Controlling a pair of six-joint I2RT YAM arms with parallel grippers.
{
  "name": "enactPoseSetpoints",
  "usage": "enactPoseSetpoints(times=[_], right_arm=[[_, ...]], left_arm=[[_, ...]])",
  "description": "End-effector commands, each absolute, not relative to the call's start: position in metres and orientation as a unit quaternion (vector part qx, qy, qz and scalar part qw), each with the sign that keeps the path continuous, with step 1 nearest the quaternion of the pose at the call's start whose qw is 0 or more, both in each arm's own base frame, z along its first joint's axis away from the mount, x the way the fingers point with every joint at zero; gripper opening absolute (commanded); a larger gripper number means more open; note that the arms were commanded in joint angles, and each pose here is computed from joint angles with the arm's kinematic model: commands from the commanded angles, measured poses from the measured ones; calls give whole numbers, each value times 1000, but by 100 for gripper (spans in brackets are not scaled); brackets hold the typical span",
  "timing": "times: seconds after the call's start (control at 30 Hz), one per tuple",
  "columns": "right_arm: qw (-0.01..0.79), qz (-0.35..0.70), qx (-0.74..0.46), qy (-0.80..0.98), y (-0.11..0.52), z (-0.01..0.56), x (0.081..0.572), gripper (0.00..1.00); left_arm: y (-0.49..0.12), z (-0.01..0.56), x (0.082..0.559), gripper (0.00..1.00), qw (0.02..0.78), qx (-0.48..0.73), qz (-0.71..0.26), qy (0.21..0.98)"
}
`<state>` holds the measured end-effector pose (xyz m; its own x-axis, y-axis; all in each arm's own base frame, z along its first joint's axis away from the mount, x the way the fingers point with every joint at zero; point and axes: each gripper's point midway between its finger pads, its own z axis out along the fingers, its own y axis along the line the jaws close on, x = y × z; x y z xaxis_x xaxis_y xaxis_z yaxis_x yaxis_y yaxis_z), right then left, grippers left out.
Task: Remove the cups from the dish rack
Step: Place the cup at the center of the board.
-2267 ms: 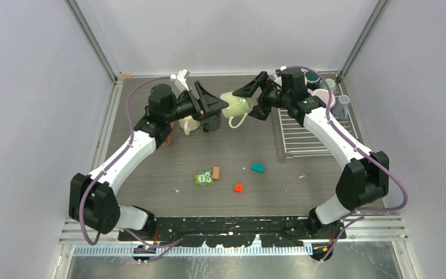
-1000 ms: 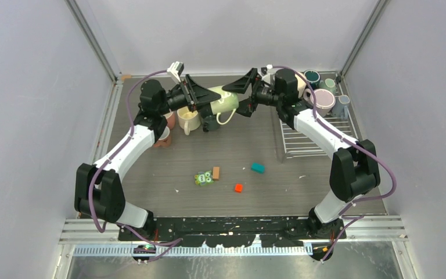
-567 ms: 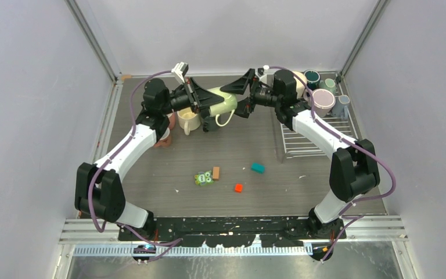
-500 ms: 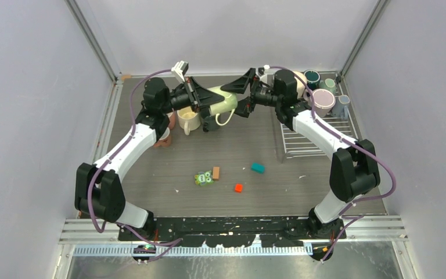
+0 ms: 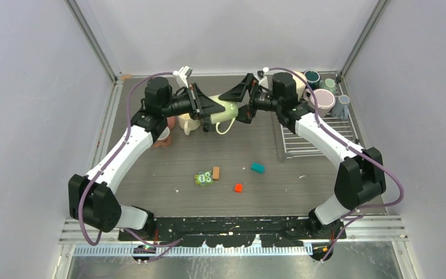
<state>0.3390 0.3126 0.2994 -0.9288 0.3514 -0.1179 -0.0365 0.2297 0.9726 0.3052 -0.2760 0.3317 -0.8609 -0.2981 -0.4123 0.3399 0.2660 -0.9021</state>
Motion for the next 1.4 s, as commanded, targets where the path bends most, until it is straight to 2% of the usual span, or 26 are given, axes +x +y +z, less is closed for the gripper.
enactPoseSetpoints(times=[0.0,0.47,0.63,0.73,0.87,1.0,1.13,1.37], right_arm=[[209,578,114,780,283,283,347,100],[187,712,100,670,281,329,337,100],[191,709,112,670,274,327,336,100],[219,654,128,713,266,308,339,100],[267,541,146,784,243,284,337,100],[306,458,156,820,219,273,337,100],[317,415,162,837,208,266,341,100],[330,384,163,847,201,261,349,100]], left_arm=[[-252,369,301,0,339,44,-591,730],[-252,388,294,0,349,15,-650,675],[-250,387,293,0,345,8,-642,685],[-243,364,291,0,337,-2,-587,736],[-216,318,289,0,338,13,-451,826],[-192,260,284,0,306,26,-324,895],[-179,213,283,0,289,51,-218,931],[-167,157,297,0,266,52,-126,954]])
